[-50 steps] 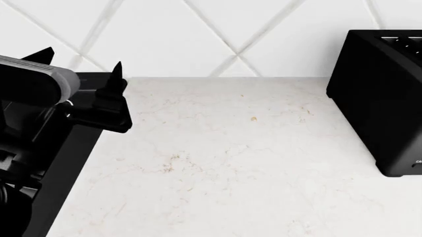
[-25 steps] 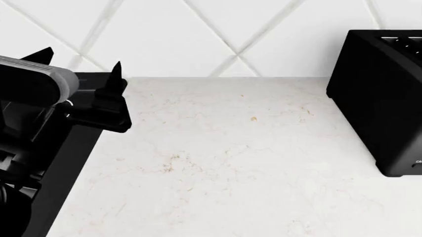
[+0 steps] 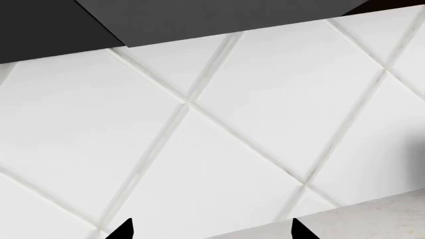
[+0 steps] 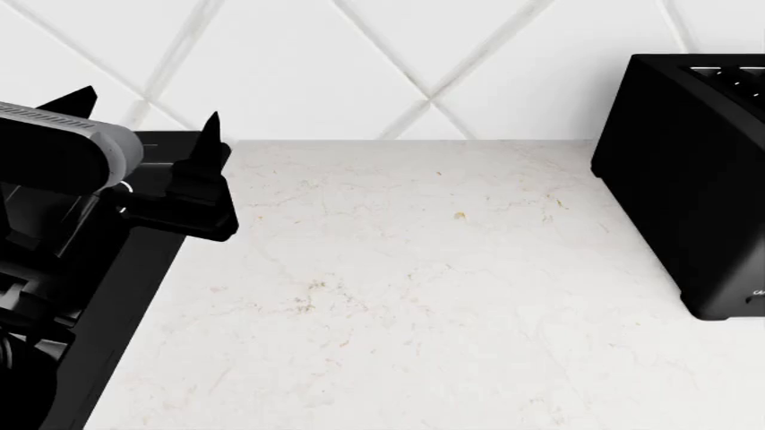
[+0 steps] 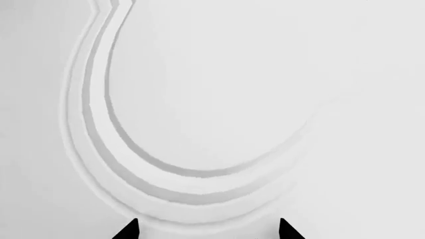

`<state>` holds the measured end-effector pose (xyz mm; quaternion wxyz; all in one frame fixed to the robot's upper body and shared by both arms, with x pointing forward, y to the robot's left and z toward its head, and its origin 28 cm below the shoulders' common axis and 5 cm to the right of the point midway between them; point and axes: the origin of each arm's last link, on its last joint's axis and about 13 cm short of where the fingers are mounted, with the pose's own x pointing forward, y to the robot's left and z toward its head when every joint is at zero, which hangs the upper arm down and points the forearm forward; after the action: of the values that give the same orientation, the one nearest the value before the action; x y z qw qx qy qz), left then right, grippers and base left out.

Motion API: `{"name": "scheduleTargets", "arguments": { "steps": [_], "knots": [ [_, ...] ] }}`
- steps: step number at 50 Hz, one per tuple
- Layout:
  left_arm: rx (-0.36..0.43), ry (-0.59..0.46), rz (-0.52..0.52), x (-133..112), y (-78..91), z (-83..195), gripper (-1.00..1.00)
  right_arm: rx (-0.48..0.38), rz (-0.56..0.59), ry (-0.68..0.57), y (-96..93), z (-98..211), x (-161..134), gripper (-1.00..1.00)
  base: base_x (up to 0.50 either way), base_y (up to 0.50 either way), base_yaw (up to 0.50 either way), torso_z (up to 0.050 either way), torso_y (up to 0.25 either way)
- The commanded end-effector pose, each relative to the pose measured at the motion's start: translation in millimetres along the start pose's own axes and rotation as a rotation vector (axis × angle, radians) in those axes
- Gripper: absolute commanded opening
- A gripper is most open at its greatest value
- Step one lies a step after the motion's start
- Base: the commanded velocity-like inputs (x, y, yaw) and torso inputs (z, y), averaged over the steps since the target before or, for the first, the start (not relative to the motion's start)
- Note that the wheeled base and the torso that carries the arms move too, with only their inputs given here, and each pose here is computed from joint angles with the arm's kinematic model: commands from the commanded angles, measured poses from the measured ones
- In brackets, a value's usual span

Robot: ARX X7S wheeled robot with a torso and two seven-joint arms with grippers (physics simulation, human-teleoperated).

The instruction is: Pick the strawberry, sweet potato from the counter and place them in the cabinet. Then close the cabinet.

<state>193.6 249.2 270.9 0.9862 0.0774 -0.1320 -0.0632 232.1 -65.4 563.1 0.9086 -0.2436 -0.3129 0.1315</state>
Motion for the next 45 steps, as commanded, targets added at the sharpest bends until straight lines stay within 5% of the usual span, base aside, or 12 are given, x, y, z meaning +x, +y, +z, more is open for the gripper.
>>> {"name": "scheduleTargets", "arguments": {
  "steps": [1,45],
  "knots": [
    [0.001,0.000,0.001,0,0.1,0,1.00,0.062,0.294,0.295,37.4,-54,15,1.00,0.00,0.00,0.00,0.000,-0.012],
    [0.003,0.000,0.002,0,0.5,1,1.00,-0.063,0.311,0.584,28.4,-68,27,1.00,0.00,0.00,0.00,0.000,-0.014]
  ]
}}
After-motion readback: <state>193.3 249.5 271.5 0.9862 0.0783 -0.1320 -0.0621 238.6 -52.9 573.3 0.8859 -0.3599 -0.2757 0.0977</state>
